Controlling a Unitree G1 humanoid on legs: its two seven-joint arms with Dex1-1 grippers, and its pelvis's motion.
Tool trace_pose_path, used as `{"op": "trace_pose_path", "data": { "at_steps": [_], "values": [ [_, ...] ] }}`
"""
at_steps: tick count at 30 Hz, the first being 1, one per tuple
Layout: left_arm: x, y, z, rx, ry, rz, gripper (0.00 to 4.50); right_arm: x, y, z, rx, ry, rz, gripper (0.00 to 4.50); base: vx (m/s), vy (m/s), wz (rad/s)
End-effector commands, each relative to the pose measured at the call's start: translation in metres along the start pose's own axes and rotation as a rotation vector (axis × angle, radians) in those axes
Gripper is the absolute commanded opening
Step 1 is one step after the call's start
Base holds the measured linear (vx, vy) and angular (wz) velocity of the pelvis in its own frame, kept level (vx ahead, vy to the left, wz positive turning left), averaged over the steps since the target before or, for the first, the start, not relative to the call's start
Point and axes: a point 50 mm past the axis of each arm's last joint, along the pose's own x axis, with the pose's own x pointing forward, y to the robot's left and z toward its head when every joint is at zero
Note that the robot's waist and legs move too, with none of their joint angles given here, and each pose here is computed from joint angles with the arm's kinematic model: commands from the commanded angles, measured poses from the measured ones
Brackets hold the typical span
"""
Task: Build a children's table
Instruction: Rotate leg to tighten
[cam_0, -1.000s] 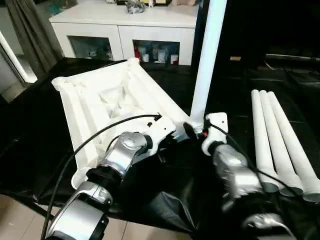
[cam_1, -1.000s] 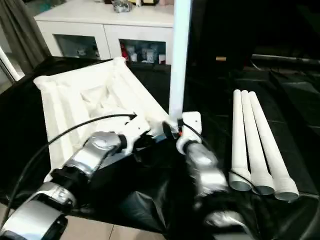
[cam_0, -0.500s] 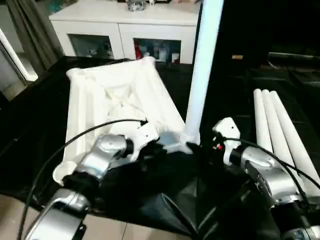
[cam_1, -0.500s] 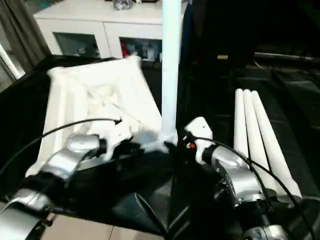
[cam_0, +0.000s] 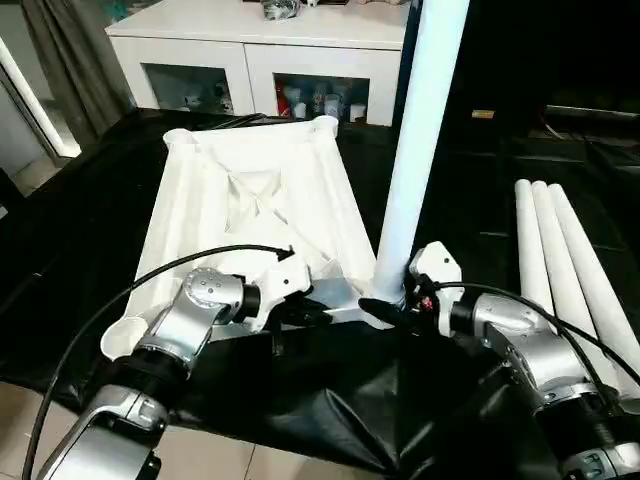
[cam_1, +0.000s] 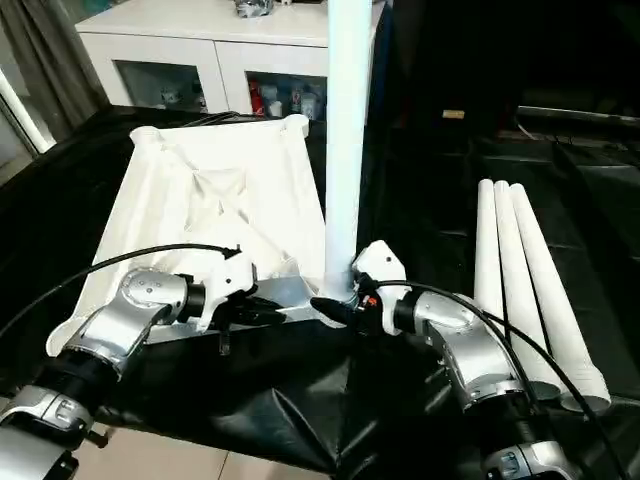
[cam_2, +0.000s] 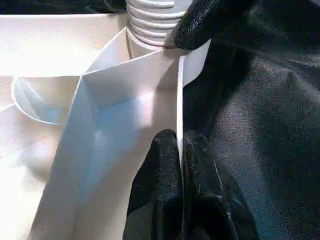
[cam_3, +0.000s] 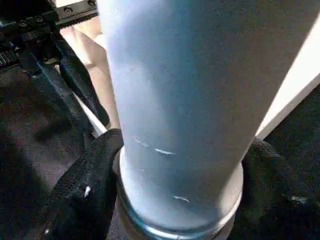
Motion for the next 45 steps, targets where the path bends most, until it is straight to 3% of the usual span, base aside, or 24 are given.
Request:
{"op": "trace_pose_path", "data": {
  "at_steps": [1,4,9,12,15,20,23,26,28,34,38,45],
  "values": [
    [0.005,-0.006,0.001,-0.023,-0.060,-0.030,0.00,0.001,0.002,-0.001,0.014,0.000,0.017,2.83,0.000,0.000,0.00],
    [0.005,-0.006,0.000,-0.031,-0.057,-0.019,0.00,0.003,0.001,-0.003,0.034,-0.001,-0.006,2.79,0.000,0.000,0.00],
    [0.011,0.008,-0.002,-0.098,-0.010,0.149,0.00,0.011,-0.009,-0.013,0.136,-0.018,-0.229,2.77,0.000,0.000,0.00],
    [0.024,0.022,0.005,-0.170,0.013,0.331,0.00,0.027,-0.013,-0.021,0.303,-0.040,-0.464,2.77,0.000,0.000,0.00],
    [0.043,0.025,0.016,-0.202,0.013,0.418,0.00,0.048,-0.009,-0.024,0.364,-0.007,-0.615,2.77,0.000,0.000,0.00],
    [0.057,0.020,0.023,-0.167,0.033,0.416,0.00,0.066,-0.001,-0.018,0.350,-0.007,-0.617,2.77,0.000,0.000,0.00],
    [0.059,0.019,0.024,-0.141,0.028,0.399,0.00,0.070,0.001,-0.012,0.351,-0.047,-0.590,3.49,0.000,0.000,0.00],
    [0.053,0.020,0.024,-0.117,0.008,0.376,0.00,0.063,-0.006,-0.006,0.310,-0.086,-0.575,3.60,0.000,0.000,0.00],
    [0.049,0.020,0.022,-0.107,-0.003,0.357,0.00,0.057,-0.008,-0.002,0.263,-0.092,-0.532,3.94,0.000,0.000,0.00],
    [0.031,0.020,0.012,-0.087,-0.017,0.298,0.00,0.027,-0.012,0.003,0.132,-0.082,-0.343,3.94,0.000,0.000,0.00],
    [0.015,0.008,0.008,-0.020,-0.079,0.109,0.00,-0.002,-0.005,0.000,0.015,-0.014,-0.113,3.94,0.000,0.000,0.00],
    [0.006,-0.005,0.009,-0.021,-0.114,-0.058,0.00,-0.010,-0.001,-0.001,0.023,0.017,-0.020,3.94,0.000,0.000,0.00]
  ]
}}
